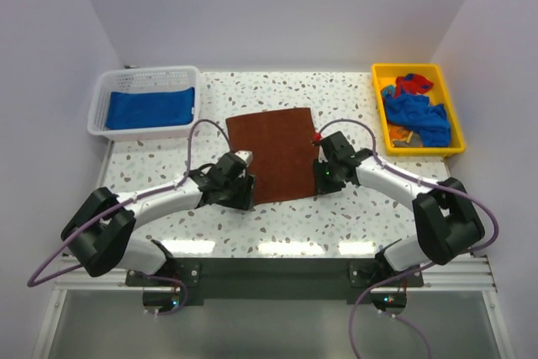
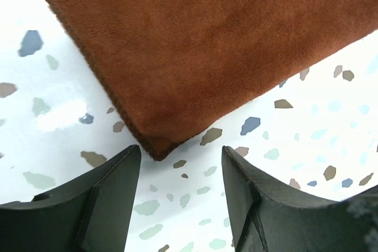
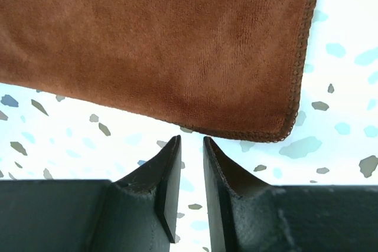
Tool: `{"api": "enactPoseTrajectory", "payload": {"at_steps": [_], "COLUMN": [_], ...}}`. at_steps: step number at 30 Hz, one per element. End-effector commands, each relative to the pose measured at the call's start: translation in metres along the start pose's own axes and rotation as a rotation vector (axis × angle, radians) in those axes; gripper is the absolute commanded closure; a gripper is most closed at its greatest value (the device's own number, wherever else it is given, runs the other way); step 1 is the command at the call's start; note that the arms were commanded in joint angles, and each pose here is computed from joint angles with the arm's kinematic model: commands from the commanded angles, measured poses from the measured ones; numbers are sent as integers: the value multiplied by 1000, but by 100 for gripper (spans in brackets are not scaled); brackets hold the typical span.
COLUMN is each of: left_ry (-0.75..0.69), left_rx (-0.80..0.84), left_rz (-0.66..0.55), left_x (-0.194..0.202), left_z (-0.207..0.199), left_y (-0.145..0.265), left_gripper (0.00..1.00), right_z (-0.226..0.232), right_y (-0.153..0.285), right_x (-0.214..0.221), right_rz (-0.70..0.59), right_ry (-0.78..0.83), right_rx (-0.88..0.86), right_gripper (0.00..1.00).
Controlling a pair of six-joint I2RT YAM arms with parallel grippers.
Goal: Fold and stack the towels
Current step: Fold the towel
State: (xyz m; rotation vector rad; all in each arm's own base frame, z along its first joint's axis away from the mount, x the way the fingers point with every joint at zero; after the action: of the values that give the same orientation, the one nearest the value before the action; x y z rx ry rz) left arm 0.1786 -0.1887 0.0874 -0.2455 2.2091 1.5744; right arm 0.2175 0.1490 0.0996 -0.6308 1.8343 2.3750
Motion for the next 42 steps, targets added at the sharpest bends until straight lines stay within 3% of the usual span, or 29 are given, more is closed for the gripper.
{"api": "enactPoseTrajectory", "payload": {"at_steps": [1,7,19,28,33,36,42], "left_ry": [31,44,10,5,46,127,262], "left_rx": [-7,-103,-207,-235,-186,-172,-157], "left_rz": [-111,-239,-186,-178,-218,-273,-247], "left_x": [-28,-75,-128,-163,-152,-125,-72], "left_z": [-12,-19,2,15,6,5,19], "left_y": [19,27,-57,-79,-35,7,23], "left_gripper": [37,38,51,51,36,24,22], "right_z": [7,3,-5,-15,-13,-20,-33], "right_y": [15,18,-34,-43,3,23,20], "right_x": [-13,-45,-62,-60,-66,-58,-41], "right_rz": [-64,-154,-171,-202,-315,-345,-284], "right_ry": [-4,-13,-93,-191,-214,-268,-415], "right_rx": [-23,42,100,154,161,206,182], "right_gripper": [73,69,69,69,65,54,53]}}
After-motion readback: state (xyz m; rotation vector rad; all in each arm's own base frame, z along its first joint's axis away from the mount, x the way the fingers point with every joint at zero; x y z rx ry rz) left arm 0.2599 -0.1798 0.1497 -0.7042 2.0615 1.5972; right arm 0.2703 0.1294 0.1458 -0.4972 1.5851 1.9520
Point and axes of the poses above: each gripper's point midway between its finger pads, its own y axis back along the fingers, its own z axis along the line the jaws close on, x = y × z, the point moved 7 cm from there along y, back along the fingers, and after that the axes turned 2 degrees about y, right-handed, at the moved point
